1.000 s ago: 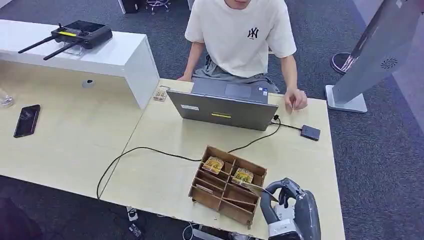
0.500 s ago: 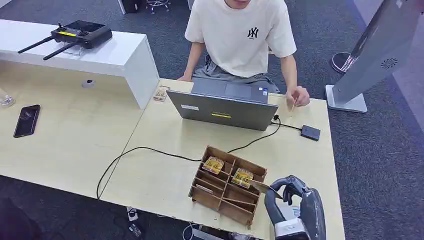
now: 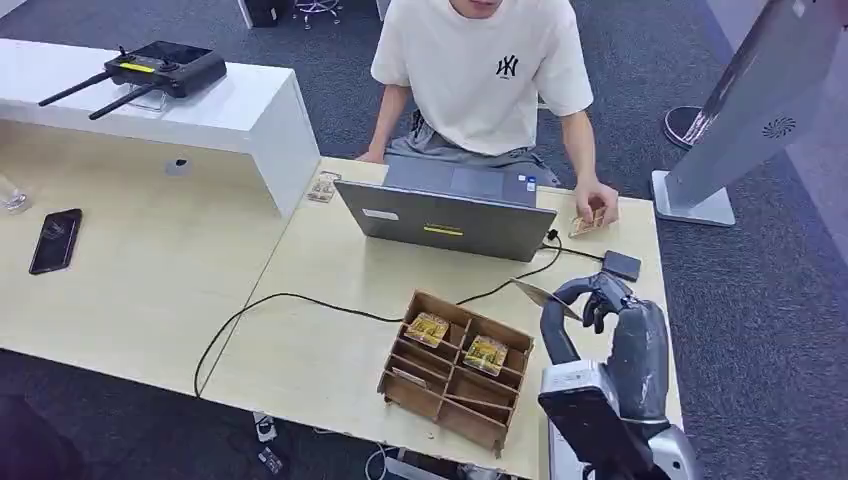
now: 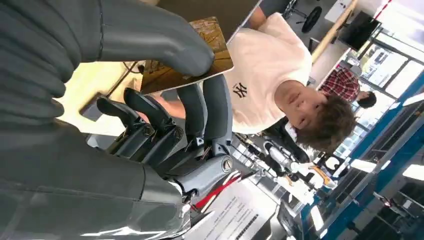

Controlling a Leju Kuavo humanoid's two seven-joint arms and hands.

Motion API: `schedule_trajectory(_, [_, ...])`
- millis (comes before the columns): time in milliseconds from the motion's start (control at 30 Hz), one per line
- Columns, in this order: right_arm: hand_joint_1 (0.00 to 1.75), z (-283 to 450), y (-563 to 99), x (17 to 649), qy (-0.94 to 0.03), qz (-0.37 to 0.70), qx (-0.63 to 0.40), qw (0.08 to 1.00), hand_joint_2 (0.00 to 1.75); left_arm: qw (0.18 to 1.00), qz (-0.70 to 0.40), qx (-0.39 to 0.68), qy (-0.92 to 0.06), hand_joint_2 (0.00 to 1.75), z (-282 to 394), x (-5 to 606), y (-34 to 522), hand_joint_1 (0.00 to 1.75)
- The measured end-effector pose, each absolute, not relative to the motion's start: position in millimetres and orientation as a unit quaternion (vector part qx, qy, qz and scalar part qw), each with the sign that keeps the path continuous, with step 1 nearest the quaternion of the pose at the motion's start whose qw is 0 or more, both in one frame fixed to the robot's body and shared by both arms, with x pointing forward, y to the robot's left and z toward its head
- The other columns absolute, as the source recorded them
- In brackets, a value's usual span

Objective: Pass the card to the sensor for recognition and then transmit it.

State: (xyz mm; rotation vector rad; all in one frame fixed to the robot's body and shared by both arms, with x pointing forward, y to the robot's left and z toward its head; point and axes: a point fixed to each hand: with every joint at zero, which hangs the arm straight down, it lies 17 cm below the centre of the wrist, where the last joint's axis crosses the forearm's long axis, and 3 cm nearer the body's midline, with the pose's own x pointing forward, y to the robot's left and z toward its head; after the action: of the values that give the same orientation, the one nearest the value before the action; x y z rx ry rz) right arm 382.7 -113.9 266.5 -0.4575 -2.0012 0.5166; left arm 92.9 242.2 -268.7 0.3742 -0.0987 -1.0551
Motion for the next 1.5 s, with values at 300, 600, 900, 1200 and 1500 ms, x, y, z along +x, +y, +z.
schedule_trajectory(300, [1.75, 291.3, -111.4, 451.9, -0.788, 0.267, -0.280, 0.479, 1.75, 0.816, -0.551, 0.170, -0.041, 0.00, -265.8, 105.3, 236.3, 0.00])
schedule_trajectory(600, [1.75, 281.6, -161.1, 550.7, -0.656, 0.339, -0.470, 0.483, 1.75, 0.777, -0.607, 0.162, -0.045, 0.00, -260.5, 124.6, 224.5, 0.00])
schedule_trajectory(900, [1.75, 267.0, -186.2, 576.9, -0.579, 0.390, -0.557, 0.451, 1.75, 0.758, -0.630, 0.160, -0.054, 0.00, -258.1, 134.5, 218.8, 0.00])
schedule_trajectory(1200, [1.75, 257.4, -189.4, 580.5, -0.562, 0.405, -0.565, 0.447, 1.75, 0.752, -0.638, 0.156, -0.060, 0.00, -257.7, 136.8, 215.4, 0.00])
schedule_trajectory(1500, [0.00, 248.7, -200.6, 583.2, -0.549, 0.407, -0.567, 0.459, 1.75, 0.751, -0.639, 0.155, -0.062, 0.00, -257.9, 137.0, 215.2, 0.00])
